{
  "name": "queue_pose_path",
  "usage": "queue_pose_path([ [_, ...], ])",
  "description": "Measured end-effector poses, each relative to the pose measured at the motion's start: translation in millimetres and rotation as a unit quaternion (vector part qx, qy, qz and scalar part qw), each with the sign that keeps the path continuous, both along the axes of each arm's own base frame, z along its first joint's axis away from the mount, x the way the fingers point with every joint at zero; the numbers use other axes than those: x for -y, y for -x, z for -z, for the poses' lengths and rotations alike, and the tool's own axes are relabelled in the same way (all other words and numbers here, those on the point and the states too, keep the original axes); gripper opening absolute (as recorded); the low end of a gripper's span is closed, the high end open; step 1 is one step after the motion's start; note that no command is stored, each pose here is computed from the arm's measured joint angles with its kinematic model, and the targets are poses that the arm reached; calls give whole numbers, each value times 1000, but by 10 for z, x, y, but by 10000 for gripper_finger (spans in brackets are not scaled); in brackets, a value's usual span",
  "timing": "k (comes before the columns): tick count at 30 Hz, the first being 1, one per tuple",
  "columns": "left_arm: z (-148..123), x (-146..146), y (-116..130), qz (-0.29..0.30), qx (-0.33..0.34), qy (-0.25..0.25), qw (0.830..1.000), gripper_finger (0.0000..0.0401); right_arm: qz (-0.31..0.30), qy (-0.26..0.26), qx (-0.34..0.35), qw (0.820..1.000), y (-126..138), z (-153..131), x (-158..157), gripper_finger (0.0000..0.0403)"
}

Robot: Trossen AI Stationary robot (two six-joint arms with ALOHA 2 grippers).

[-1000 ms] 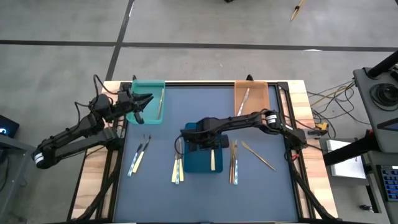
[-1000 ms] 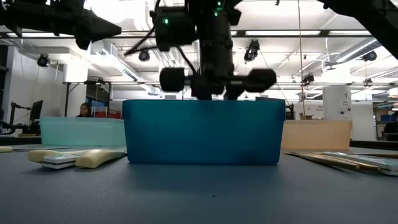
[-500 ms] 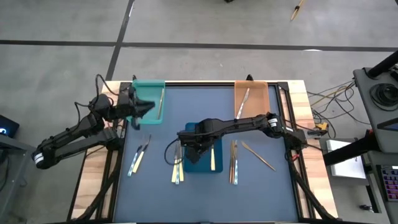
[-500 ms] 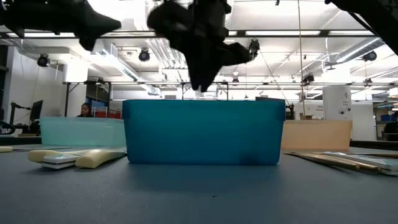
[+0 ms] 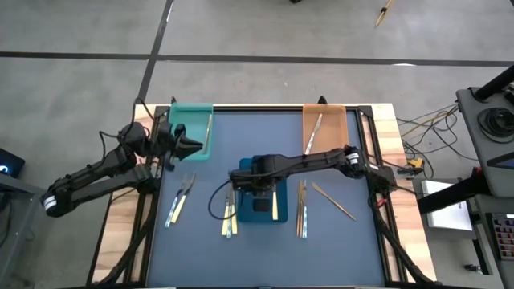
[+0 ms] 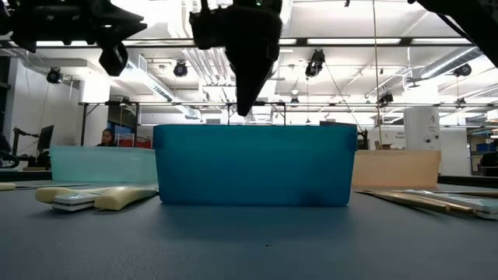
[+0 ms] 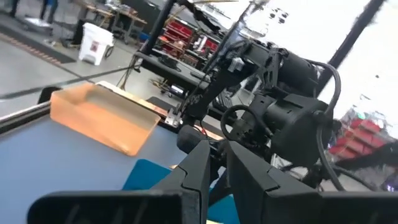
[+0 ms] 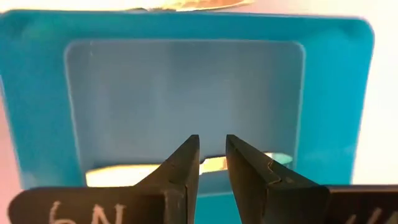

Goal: Sort silverware by color (type)
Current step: Put the left yellow knife into the blue bin

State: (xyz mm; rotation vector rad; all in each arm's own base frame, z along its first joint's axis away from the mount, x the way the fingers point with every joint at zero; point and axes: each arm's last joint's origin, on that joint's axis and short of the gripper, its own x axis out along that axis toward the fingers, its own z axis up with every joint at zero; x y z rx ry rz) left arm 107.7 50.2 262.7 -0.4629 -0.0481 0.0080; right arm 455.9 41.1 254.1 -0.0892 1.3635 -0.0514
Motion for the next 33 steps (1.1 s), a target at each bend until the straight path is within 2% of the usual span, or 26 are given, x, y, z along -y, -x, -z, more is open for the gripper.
queue_pose_path([
  [4, 8, -9, -9, -8, -2, 29, 1000, 39, -30, 3, -8, 1000, 20, -44, 183, 70],
  [10, 21, 1, -32, 2, -7, 71, 997, 39, -19, -20, -22, 999, 127, -177, 375, 70],
  [16, 65, -14, -98, -6, -24, 82, 996, 39, -45, -15, -7, 999, 245, -338, 383, 70],
  [22, 113, -29, -164, -13, -42, 88, 995, 39, -48, -14, 16, 999, 434, -348, 415, 70],
  [28, 154, -34, -221, -28, -56, 98, 993, 39, -42, -9, 86, 995, 736, -372, 446, 70],
  [33, 201, -45, -282, -34, -72, 117, 990, 39, -40, -5, 164, 986, 1005, -419, 457, 70],
])
